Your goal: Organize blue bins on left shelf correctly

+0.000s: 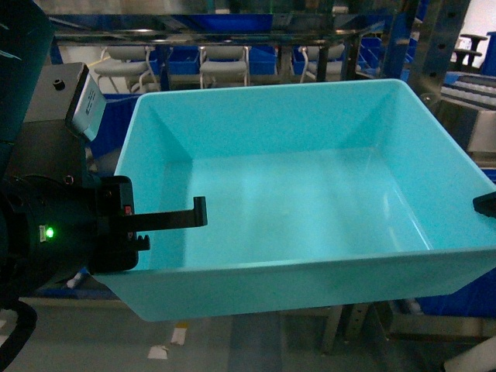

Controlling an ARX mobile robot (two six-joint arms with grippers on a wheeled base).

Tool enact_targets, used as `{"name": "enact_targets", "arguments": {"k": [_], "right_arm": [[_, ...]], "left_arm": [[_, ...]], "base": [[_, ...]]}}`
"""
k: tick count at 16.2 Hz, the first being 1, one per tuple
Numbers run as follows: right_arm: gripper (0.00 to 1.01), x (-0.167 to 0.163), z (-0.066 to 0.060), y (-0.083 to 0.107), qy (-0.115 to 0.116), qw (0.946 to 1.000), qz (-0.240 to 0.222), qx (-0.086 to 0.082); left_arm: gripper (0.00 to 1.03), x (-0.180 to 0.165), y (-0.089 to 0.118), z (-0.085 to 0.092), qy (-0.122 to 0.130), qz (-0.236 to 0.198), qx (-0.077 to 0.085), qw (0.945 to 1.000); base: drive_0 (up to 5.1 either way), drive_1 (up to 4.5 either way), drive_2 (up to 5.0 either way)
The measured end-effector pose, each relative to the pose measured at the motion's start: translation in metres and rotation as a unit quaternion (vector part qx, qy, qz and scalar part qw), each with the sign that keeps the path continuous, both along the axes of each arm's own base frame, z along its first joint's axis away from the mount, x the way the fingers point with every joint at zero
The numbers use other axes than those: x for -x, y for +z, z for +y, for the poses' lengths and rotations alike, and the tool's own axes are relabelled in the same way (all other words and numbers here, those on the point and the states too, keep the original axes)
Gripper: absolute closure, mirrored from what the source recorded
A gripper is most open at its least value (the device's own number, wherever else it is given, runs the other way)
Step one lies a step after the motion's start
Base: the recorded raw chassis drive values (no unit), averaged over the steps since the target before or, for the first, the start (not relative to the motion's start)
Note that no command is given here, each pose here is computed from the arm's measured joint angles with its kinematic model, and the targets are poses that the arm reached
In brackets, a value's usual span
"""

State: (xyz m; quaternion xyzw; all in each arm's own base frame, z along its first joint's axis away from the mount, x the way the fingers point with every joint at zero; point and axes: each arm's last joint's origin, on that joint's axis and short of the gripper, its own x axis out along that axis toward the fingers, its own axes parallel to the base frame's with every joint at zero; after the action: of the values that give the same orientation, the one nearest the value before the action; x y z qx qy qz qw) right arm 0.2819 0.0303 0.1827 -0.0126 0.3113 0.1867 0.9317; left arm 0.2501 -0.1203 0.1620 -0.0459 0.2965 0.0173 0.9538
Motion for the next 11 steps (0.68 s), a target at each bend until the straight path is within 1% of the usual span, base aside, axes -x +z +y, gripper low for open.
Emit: {"name": "enact_targets", "arguments": {"k": [3,4,5,7,11], "right_arm": [[0.99,0.0,0.0015,0.0002,0.002,1.0,-0.001,0.0],[0.99,-0.0004,-0.0024,0.0001,-0.004,1.0,-0.001,0.0],[0.99,-0.0001,-0.0019,-0.0001,-0.004,1.0,0.001,0.0],[0.99,-0.0001,0.0001,0.0002,0.001,1.0,-0.001,-0.001],[0.99,-0.0005,0.0002,0.0007,0.001,1.0,-0.003,-0.001]], "left_arm": [[1.01,-0.0006,0.0,0.0017,0.005,0.0,-0.002,1.0],[1.01,0.0007,0.0004,-0.0019,-0.003,-0.002,0.001,1.0],[1.01,0.001,0.0001,-0.0021,-0.005,0.0,0.001,1.0],[1.01,-0.0001,0.0002,0.0002,0.0,-0.001,0.0,1.0],[1.01,-0.0003,0.0004,0.0002,0.0,-0.002,0.001,1.0]], "base": [[-5.0,2.37,2.4],[-5.0,2.37,2.4],[-5.0,2.37,2.4],[-5.0,2.37,2.4],[-5.0,2.37,2.4]]}}
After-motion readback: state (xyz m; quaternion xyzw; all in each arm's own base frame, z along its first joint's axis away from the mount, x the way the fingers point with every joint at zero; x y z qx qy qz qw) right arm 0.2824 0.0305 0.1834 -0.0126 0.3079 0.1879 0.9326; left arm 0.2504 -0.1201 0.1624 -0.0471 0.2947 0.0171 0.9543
